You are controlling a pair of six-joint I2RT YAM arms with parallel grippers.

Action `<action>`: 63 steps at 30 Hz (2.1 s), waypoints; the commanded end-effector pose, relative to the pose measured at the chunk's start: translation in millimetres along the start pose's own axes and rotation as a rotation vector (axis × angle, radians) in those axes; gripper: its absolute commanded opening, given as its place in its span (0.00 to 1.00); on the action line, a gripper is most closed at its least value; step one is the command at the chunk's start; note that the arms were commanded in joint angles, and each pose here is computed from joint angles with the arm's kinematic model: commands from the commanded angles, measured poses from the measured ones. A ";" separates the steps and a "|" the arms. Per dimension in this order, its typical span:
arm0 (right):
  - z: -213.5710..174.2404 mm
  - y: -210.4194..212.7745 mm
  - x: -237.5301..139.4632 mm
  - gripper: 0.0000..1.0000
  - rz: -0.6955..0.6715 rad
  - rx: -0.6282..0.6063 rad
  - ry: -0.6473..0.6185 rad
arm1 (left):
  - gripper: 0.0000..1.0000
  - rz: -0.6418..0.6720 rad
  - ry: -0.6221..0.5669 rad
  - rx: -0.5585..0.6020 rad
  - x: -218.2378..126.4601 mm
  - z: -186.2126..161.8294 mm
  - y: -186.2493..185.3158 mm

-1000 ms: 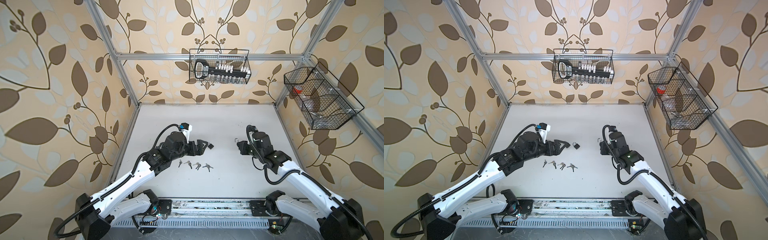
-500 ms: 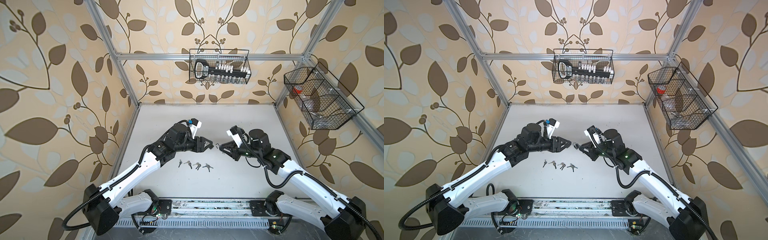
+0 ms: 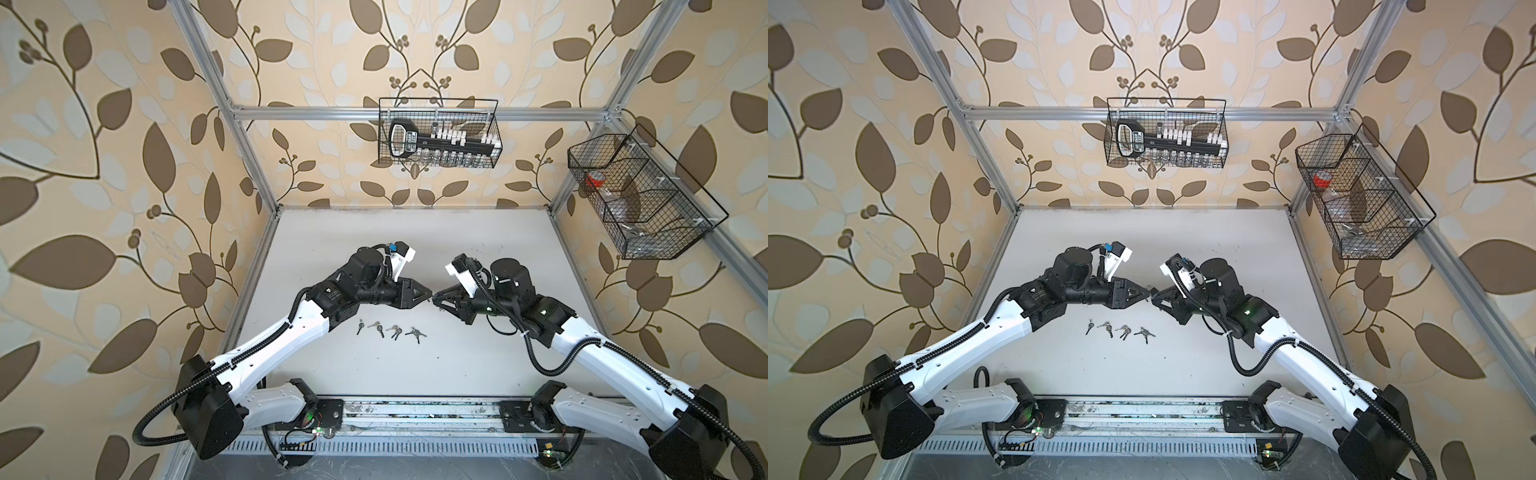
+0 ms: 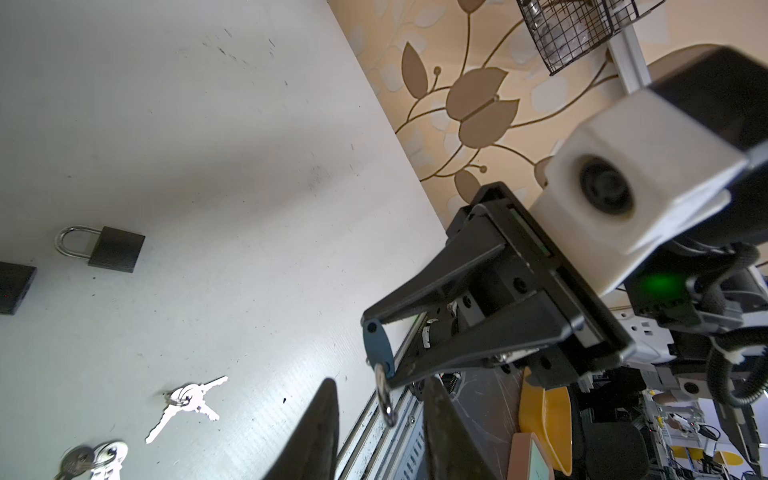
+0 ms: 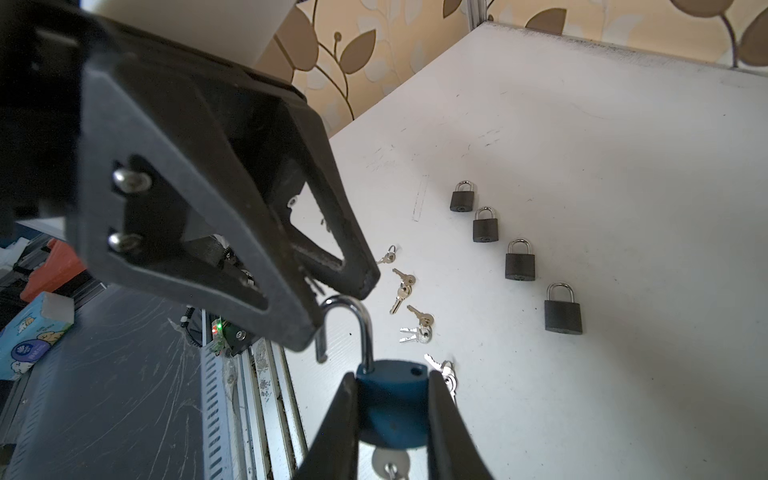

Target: Lock with the key

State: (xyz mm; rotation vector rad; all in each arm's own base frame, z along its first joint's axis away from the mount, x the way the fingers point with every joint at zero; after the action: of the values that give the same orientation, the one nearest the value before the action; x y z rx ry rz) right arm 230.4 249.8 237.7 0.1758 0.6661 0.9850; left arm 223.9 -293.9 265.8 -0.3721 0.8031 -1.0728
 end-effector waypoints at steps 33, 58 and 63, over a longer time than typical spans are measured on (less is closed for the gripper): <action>77.6 46.8 -74.7 0.62 -0.003 -0.371 -0.493 | 0.00 -0.130 -0.337 0.053 -56.5 65.9 -64.2; 84.5 68.9 -46.6 0.37 -0.144 -0.460 -0.518 | 0.00 -0.260 -0.357 0.036 -61.1 68.3 -83.7; 80.7 75.3 -44.0 0.30 -0.093 -0.449 -0.503 | 0.00 -0.268 -0.369 0.047 -64.7 70.2 -87.2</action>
State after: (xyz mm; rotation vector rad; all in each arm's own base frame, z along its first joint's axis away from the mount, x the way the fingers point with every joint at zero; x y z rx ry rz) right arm 213.1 268.1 336.0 -0.0335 0.0228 0.9097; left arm 214.9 -282.5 371.1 -0.6307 0.4877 -1.1525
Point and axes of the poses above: each gripper's point midway between its finger pads, its own x axis out along the fingers, its own y axis along the line the jaws close on, z = x × y, the point moved 1 cm from there along -x, back along the fingers, and after that the axes turned 8 degrees about x, right-handed, at the moved point
